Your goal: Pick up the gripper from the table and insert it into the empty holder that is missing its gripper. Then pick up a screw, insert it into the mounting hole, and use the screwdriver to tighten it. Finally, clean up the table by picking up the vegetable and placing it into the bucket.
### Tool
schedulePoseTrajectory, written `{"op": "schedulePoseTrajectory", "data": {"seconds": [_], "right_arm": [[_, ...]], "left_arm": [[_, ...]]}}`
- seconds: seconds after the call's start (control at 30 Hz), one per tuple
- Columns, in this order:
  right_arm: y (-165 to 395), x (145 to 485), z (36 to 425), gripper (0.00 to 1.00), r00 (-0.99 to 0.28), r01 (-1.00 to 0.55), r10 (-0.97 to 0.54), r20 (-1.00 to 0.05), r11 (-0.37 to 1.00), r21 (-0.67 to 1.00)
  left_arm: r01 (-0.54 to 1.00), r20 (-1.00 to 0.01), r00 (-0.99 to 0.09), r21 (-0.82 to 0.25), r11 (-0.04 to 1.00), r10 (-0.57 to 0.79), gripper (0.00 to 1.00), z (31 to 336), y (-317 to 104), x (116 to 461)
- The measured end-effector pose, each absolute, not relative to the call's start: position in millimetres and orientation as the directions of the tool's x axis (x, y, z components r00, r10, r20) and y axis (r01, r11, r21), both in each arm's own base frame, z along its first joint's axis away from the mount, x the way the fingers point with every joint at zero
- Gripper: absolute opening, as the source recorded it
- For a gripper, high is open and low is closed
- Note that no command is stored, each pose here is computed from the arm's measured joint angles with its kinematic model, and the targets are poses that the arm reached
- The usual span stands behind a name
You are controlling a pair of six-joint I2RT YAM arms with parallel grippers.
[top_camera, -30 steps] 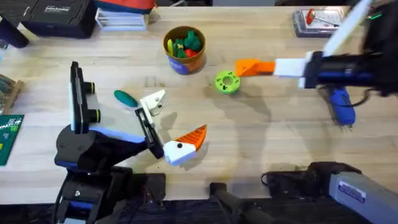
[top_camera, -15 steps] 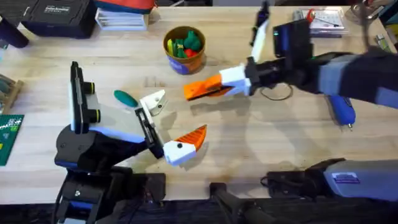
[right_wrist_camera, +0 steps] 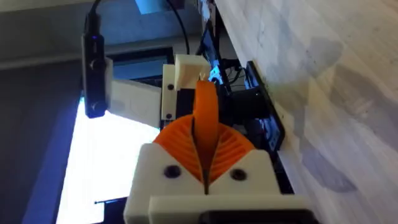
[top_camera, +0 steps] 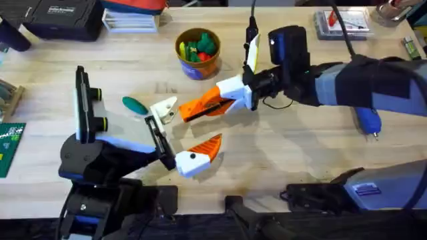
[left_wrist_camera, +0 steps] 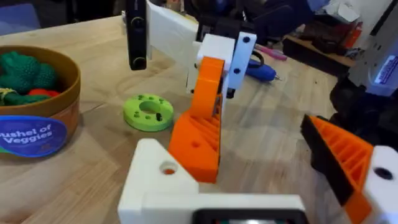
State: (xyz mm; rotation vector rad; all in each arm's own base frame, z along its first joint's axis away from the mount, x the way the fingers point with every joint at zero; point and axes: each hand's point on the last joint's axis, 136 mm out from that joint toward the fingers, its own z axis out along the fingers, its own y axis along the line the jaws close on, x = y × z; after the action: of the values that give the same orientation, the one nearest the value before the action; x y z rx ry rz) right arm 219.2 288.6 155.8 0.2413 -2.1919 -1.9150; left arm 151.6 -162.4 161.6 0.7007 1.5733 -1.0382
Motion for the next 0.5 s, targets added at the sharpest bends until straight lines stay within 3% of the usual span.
{"op": "schedulePoseTrajectory", "data": {"seconds": [0.5], "right_arm": [[296.1,219.6,164.5,0.007,-0.958,0.037,-0.277,0.073,0.135,0.990]], "left_arm": [[0.855,-0.964,-0.253,-0.261,0.449,-0.079,0.985,161.5,-162.1,151.9]]}}
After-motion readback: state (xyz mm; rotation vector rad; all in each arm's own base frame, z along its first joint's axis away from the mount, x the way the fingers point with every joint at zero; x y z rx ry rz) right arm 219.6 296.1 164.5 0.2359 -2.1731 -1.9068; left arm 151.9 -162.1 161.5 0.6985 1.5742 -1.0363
